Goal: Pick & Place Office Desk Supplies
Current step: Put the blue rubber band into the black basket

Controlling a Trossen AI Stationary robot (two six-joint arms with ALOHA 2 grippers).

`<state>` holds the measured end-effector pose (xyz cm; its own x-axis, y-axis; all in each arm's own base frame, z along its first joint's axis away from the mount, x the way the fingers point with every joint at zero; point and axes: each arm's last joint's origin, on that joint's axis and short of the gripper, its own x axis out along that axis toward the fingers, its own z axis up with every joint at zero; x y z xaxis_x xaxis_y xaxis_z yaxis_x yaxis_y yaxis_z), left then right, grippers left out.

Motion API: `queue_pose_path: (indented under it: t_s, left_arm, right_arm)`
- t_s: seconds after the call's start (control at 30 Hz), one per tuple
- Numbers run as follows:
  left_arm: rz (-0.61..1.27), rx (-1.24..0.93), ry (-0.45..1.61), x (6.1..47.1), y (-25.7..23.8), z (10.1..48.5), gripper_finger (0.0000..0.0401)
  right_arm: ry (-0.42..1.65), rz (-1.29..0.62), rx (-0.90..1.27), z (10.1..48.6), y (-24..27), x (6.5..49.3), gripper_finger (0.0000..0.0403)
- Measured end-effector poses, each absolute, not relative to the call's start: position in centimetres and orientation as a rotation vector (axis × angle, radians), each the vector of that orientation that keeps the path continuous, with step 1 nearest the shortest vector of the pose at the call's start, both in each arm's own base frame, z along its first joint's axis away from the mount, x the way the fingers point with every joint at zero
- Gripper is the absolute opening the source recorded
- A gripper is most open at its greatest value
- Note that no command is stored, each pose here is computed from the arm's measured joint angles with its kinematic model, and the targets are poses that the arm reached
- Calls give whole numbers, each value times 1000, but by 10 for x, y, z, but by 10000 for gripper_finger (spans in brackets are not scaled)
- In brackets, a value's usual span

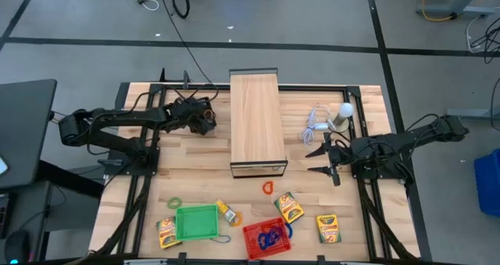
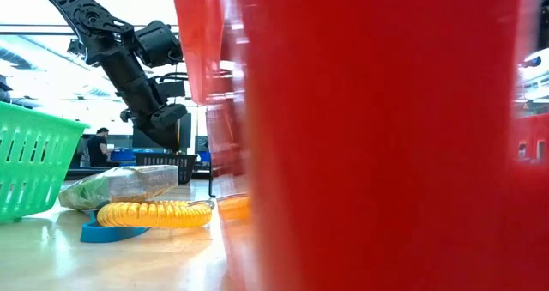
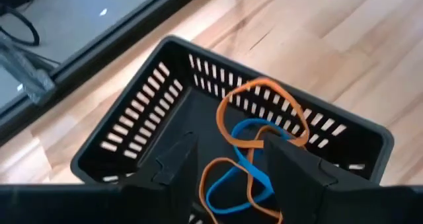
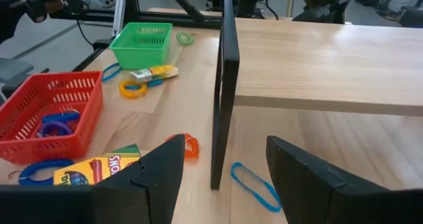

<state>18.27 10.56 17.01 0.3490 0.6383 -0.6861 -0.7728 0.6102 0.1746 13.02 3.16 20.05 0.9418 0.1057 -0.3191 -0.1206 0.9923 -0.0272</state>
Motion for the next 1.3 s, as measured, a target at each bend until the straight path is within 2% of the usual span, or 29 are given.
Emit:
queue_pose_path:
  t_s: [0.27, 0.7, 1.3]
  left_arm:
    - [878, -180, 721, 184, 101, 181, 174]
    - [472, -65, 293, 201, 65, 236, 174]
    - [425, -44, 262, 205, 56, 239, 174]
  right_arm:
    - [396, 100, -36, 194, 31, 129, 221]
    - [623, -3, -68, 161, 29, 156, 221]
    - [734, 40, -11, 122, -16, 198, 223]
